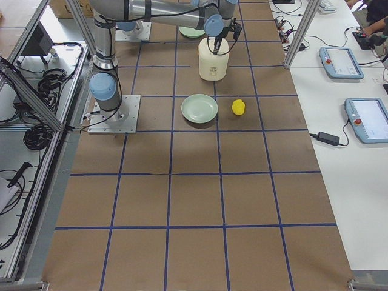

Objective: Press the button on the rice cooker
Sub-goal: 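Press down on the green lid button with the closed right gripper, then lift the right gripper away from the cooker as the lid pops open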

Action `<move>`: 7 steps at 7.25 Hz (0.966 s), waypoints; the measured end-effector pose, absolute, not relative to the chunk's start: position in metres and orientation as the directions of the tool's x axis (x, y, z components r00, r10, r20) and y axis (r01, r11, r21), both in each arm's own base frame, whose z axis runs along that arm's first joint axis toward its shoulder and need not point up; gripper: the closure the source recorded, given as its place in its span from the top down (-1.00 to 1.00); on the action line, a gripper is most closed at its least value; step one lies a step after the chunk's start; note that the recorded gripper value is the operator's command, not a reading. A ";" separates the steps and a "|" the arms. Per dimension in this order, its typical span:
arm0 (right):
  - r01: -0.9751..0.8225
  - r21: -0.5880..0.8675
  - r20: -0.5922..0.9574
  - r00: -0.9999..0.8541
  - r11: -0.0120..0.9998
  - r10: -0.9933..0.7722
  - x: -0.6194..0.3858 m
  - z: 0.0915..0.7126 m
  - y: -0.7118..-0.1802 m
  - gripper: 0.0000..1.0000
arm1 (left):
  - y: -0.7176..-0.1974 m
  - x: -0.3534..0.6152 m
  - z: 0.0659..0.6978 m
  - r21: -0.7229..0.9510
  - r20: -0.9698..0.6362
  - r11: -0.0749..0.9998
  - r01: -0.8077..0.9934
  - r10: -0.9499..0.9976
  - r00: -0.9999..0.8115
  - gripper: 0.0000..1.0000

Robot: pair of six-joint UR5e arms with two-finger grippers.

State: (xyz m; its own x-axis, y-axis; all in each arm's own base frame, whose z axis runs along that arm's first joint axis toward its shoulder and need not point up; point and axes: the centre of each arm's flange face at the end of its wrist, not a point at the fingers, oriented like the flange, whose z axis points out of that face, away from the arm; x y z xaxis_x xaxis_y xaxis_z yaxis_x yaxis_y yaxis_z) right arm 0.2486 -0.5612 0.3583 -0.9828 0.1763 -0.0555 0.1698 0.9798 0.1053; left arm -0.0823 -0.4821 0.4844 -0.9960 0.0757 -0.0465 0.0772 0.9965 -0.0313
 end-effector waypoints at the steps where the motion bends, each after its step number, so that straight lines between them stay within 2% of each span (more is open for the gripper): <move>1: 0.171 0.101 -0.056 -0.982 0.980 0.178 0.249 0.360 -0.562 -0.61 | -0.482 -0.082 0.484 -0.031 -0.047 0.997 0.077 0.076 -0.996 1.00; 2: 0.175 0.089 -0.059 -0.982 0.981 0.180 0.249 0.368 -0.563 0.15 | -0.482 -0.082 0.484 -0.031 -0.046 0.997 0.077 0.076 -0.996 1.00; 3: 0.177 0.073 -0.062 -0.981 0.982 0.181 0.249 0.383 -0.564 0.65 | -0.482 -0.082 0.484 -0.031 -0.046 0.997 0.077 0.076 -0.996 1.00; 4: 0.178 0.054 -0.065 -0.981 0.982 0.182 0.249 0.403 -0.563 0.94 | -0.482 -0.082 0.484 -0.031 -0.046 0.997 0.077 0.076 -0.996 1.00; 7: 0.156 -0.023 -0.038 -0.987 0.987 0.155 0.231 0.459 -0.560 0.99 | -0.482 -0.082 0.484 -0.031 -0.046 0.997 0.077 0.076 -0.996 1.00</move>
